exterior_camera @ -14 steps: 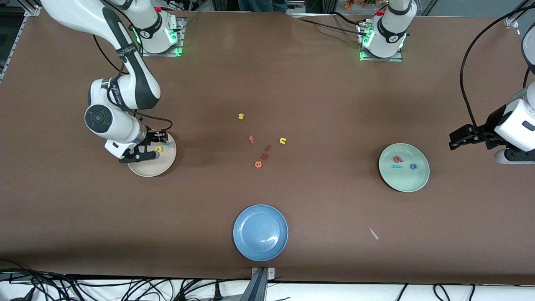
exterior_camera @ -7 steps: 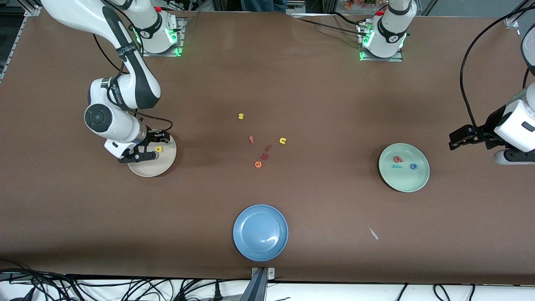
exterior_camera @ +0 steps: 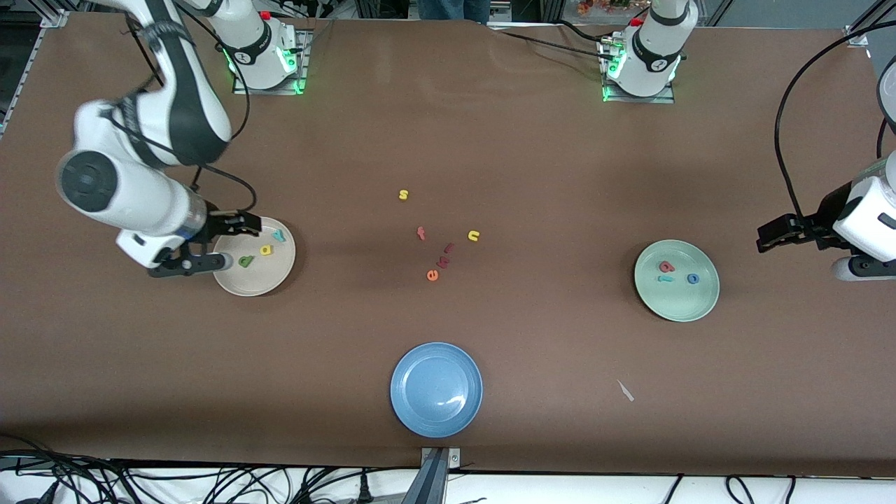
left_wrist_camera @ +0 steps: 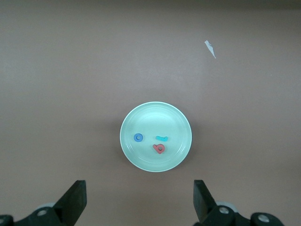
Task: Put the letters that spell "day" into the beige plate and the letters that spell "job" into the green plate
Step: 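Release the cyan y on the cream plate and lift the right gripper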
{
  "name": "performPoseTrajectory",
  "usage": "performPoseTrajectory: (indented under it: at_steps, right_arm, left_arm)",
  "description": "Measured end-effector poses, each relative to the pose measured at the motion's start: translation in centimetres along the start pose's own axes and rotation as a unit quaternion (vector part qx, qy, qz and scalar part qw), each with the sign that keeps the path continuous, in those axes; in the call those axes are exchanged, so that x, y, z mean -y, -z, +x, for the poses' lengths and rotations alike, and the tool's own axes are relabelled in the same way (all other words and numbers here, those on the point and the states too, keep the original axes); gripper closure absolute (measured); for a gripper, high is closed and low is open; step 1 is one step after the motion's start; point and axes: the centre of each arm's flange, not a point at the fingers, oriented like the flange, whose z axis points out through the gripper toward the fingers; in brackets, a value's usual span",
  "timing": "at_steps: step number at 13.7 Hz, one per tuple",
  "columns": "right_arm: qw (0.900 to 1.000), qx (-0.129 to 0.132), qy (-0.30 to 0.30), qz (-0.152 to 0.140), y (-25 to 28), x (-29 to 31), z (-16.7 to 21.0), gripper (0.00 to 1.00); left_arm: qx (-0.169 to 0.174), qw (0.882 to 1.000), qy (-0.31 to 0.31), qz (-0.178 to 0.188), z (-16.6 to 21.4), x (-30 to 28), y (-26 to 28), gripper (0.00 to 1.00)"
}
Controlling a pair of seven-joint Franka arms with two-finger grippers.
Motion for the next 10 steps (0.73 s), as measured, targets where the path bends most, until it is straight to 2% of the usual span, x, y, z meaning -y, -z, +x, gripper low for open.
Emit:
performPoseTrajectory:
  at_steps: [5, 10]
  right_arm:
    - [1.0, -0.008, 0.01, 0.0, 9.3, -0.4, -2.6, 0.0]
    - [1.0, -0.011, 0.001, -0.001, 12.1, -4.5, -4.0, 0.0]
  left_arm:
    - [0.003, 1.0, 0.0, 0.0, 0.1, 0.0, -0.3, 0.0]
    - [0.005, 1.0, 0.0, 0.0, 0.2, 0.0, -0.6, 0.0]
